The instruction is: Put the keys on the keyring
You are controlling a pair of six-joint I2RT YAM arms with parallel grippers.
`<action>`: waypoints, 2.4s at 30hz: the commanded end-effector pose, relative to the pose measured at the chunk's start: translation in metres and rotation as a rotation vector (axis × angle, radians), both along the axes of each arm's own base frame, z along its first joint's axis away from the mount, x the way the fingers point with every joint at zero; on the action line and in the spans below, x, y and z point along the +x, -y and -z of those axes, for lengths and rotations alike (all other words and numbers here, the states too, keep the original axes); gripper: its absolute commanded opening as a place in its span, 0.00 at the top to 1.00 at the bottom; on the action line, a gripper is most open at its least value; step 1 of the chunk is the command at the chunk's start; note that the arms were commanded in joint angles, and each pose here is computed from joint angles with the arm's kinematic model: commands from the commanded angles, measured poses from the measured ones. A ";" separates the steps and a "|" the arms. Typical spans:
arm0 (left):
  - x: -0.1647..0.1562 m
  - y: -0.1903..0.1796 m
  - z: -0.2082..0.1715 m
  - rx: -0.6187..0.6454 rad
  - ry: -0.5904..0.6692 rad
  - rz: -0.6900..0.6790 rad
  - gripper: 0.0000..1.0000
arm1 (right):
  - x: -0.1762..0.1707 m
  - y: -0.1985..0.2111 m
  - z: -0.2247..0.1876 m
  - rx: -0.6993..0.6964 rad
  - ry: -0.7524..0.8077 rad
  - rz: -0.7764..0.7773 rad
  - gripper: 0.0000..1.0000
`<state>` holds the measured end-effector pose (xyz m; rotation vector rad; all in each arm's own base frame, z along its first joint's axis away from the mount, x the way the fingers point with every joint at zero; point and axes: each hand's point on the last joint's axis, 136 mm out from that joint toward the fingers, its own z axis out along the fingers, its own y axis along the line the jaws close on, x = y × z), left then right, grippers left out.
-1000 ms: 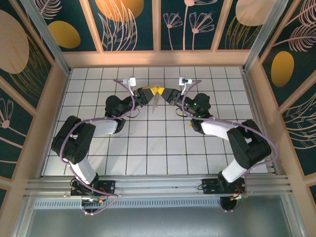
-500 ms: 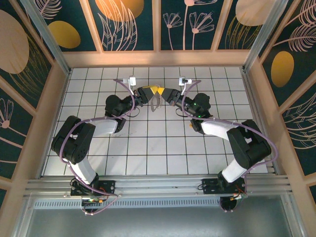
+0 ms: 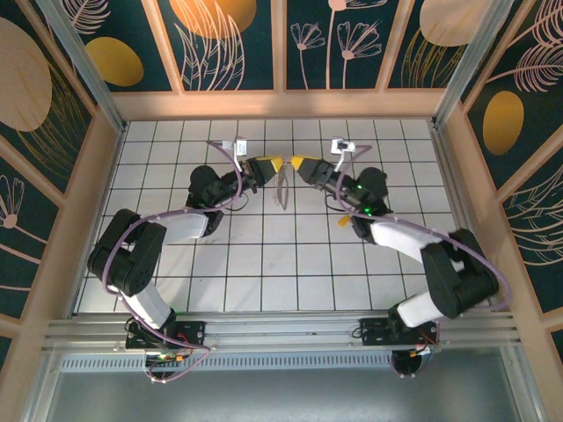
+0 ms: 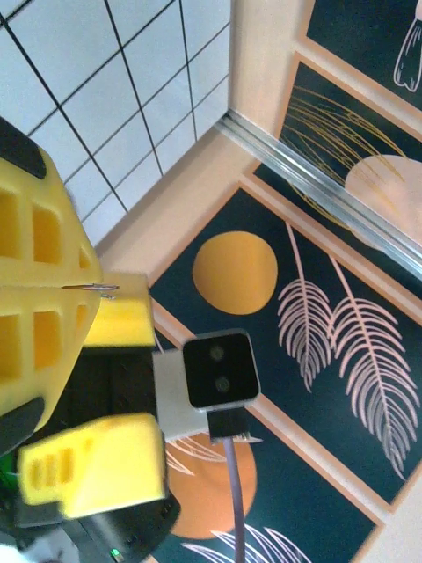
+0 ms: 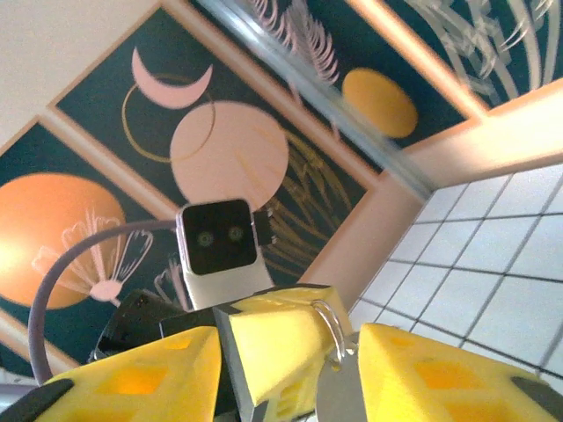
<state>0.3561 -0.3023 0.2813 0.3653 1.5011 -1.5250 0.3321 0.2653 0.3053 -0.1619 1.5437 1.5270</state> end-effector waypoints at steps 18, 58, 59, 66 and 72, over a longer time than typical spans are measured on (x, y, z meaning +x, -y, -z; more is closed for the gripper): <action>-0.053 -0.004 -0.072 0.079 0.596 0.027 1.00 | -0.027 0.098 0.080 -0.354 -0.067 0.402 0.49; -0.050 -0.042 -0.082 0.264 0.731 -0.308 1.00 | -0.007 0.152 0.166 -0.521 -0.475 0.698 0.50; -0.049 -0.041 -0.080 0.272 0.726 -0.307 1.00 | -0.006 0.157 0.172 -0.538 -0.506 0.722 0.50; -0.050 -0.044 -0.077 0.269 0.718 -0.316 1.00 | 0.008 0.170 0.203 -0.698 -0.599 0.746 0.61; -0.054 -0.044 -0.081 0.249 0.720 -0.307 1.00 | 0.025 0.177 0.224 -0.781 -0.646 0.706 0.66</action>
